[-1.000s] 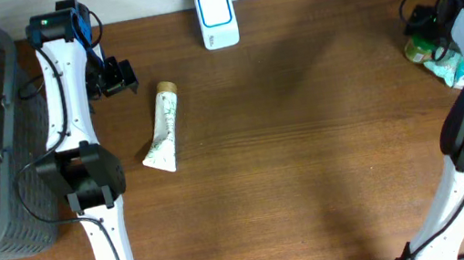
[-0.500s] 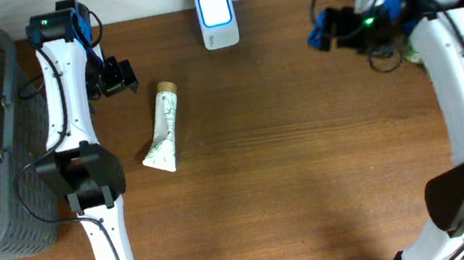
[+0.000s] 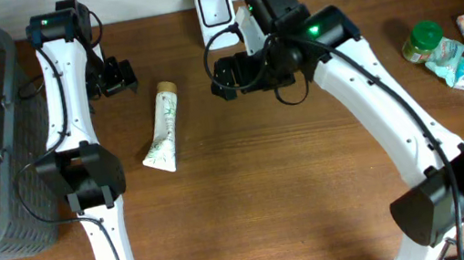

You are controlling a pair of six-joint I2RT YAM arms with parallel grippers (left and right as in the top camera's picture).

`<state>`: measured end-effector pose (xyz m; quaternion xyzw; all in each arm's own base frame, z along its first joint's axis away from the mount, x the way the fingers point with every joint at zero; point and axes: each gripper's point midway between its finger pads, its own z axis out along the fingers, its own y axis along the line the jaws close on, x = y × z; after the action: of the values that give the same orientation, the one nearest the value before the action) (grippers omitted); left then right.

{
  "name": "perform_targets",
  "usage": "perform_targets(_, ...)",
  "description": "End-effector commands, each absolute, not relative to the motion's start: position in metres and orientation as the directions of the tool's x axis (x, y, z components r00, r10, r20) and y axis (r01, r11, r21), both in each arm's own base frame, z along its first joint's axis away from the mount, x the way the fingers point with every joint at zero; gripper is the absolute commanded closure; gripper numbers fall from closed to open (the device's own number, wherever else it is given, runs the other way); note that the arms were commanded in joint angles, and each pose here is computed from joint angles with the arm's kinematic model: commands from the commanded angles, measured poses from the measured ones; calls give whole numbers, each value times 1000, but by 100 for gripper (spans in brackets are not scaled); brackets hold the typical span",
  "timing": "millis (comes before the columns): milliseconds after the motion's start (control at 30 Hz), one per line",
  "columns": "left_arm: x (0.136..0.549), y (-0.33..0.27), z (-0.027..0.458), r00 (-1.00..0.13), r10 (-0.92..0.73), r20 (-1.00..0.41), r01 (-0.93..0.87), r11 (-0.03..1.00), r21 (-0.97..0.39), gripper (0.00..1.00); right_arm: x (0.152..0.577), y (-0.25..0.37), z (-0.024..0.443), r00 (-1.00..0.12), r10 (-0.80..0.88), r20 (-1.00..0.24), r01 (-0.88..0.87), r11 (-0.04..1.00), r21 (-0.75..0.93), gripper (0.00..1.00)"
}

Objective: Scan the item barcode

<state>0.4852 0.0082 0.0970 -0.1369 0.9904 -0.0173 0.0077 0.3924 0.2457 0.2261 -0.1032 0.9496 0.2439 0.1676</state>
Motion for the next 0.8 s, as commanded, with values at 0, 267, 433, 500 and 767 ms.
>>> perform_targets(0, 485, 9, 115, -961, -273, -49, -271, 962, -39, 1, 413, 211, 213, -914, -69, -400, -190, 944, 271, 1)
perform_targets(267, 485, 8, 115, -961, -273, -49, -271, 962, -43, 1, 437, 67, 202, -923, 212, -322, 143, 964, 224, 1)
perform_targets(433, 485, -37, 121, -976, -218, 8, -211, 934, -288, 1, 441, 40, 202, -908, 268, -323, 202, 953, 224, 1)
perform_targets(500, 485, -85, 138, -996, -94, -1, -79, 847, -526, 0, 441, 41, 202, -908, 268, -323, 202, 954, 224, 1)
perform_targets(767, 452, -125, 91, -996, 54, 68, 46, 993, -107, 1, 441, 41, 202, -908, 268, -323, 202, 954, 224, 1)
